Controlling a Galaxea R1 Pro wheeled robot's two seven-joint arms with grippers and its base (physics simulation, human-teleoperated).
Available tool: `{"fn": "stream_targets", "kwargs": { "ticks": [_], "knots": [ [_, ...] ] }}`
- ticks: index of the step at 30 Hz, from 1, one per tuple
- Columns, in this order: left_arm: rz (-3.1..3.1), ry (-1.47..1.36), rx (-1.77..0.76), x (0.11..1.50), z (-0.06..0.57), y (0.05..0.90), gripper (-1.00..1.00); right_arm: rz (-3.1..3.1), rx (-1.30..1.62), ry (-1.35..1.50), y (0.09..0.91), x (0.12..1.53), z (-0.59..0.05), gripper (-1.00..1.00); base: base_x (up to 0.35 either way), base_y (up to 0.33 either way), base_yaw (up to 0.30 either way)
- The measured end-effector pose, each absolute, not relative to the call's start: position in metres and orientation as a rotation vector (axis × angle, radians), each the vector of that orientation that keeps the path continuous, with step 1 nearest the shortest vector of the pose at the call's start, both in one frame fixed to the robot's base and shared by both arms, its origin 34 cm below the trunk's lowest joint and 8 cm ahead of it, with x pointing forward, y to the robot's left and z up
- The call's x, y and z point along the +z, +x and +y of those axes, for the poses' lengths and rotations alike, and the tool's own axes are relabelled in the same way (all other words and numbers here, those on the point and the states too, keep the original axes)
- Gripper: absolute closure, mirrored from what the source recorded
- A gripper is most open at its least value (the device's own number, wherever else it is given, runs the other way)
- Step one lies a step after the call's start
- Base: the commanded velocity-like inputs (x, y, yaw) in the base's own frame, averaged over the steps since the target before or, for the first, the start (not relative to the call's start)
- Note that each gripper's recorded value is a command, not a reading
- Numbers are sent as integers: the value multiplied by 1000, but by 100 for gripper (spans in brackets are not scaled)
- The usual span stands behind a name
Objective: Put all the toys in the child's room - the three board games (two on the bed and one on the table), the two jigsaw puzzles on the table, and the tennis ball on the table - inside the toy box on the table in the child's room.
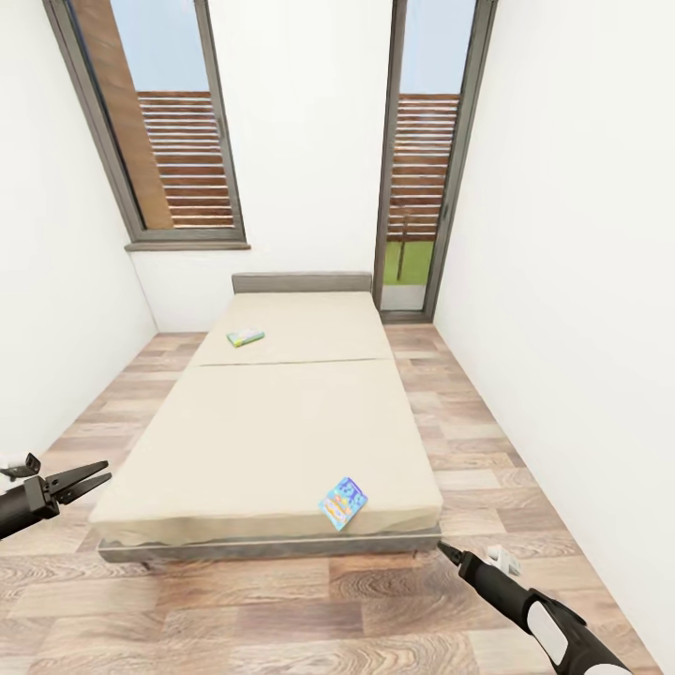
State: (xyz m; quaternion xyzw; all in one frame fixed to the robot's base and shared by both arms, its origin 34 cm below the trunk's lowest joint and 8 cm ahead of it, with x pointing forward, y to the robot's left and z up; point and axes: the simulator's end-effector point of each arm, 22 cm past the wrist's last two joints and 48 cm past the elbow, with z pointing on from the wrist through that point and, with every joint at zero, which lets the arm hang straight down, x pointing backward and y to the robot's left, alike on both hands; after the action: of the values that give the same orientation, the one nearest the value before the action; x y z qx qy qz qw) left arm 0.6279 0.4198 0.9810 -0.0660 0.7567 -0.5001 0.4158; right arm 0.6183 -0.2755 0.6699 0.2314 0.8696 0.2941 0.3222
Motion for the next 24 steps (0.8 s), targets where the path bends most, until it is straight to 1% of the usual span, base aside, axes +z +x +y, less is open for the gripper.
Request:
{"fn": "stream_targets", "kwargs": {
  "ticks": [10,24],
  "knots": [
    [1886,-154,-1254,989,420,627,-100,2269,777,600,622,678,-274,-100,0,92,0],
    [1865,-139,-1251,1001,420,625,-100,2249,783,585,627,689,-273,-100,-16,14,0]
  ]
}}
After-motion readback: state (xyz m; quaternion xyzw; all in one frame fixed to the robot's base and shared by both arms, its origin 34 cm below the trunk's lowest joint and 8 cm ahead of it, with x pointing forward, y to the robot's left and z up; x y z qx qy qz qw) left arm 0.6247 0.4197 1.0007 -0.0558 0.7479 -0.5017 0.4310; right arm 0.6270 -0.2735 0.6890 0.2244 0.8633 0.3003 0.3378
